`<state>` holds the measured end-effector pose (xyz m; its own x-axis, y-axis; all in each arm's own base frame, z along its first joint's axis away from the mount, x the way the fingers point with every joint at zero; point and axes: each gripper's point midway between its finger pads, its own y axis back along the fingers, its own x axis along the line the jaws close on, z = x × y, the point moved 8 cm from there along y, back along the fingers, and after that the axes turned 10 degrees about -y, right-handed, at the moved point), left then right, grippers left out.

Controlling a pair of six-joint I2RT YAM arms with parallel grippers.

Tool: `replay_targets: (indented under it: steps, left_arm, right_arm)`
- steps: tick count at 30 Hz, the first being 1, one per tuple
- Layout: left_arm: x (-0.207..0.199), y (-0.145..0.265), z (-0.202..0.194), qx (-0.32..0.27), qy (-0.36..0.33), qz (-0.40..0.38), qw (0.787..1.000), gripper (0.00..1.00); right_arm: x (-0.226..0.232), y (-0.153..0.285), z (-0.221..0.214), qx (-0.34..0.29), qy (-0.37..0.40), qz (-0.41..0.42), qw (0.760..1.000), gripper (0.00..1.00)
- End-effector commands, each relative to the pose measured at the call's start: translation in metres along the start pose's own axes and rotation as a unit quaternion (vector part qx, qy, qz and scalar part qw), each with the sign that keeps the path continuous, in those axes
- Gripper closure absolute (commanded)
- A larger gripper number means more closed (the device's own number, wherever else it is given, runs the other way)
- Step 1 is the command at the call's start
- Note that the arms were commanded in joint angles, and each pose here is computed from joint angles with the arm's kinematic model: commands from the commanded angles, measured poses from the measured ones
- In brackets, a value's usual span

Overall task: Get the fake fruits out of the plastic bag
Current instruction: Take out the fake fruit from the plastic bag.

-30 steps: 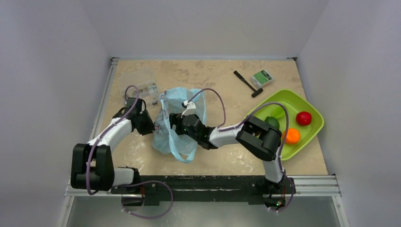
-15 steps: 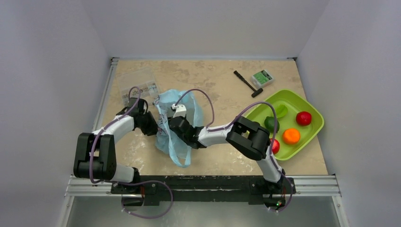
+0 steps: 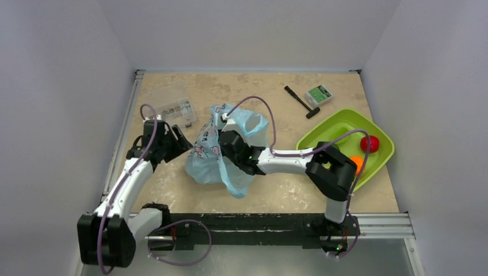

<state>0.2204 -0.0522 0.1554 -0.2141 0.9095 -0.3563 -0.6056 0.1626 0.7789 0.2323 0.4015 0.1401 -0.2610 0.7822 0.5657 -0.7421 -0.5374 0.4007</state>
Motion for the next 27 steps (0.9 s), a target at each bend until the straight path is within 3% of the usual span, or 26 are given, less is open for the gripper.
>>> replay_targets:
  steps: [1,7,13,16,22,27]
  left_arm:
    - [0.000,0.034,-0.001,-0.061,-0.039,-0.017,0.997,0.35]
    - [-0.029,0.065,-0.022,-0.095,-0.097,-0.148,0.980,0.29]
    - [-0.047,0.085,-0.037,-0.167,-0.156,-0.236,0.944,0.19]
    - [-0.049,0.081,-0.035,-0.172,-0.157,-0.234,0.944,0.12]
    - [-0.065,0.066,-0.034,-0.152,-0.195,-0.274,0.929,0.09]
    - [-0.067,0.038,-0.029,-0.128,-0.172,-0.235,0.948,0.13]
  right_arm:
    - [0.007,0.024,0.047,-0.063,-0.050,0.010,0.997,1.00]
    - [0.000,0.030,0.067,-0.075,-0.041,-0.026,0.996,1.00]
    - [-0.009,0.028,0.071,-0.050,-0.047,-0.022,0.997,1.00]
    - [-0.003,0.030,0.073,-0.034,-0.053,-0.001,0.998,1.00]
    - [0.004,0.036,0.075,-0.012,-0.071,0.026,0.997,1.00]
    - [0.007,0.042,0.080,-0.004,-0.072,0.037,0.997,1.00]
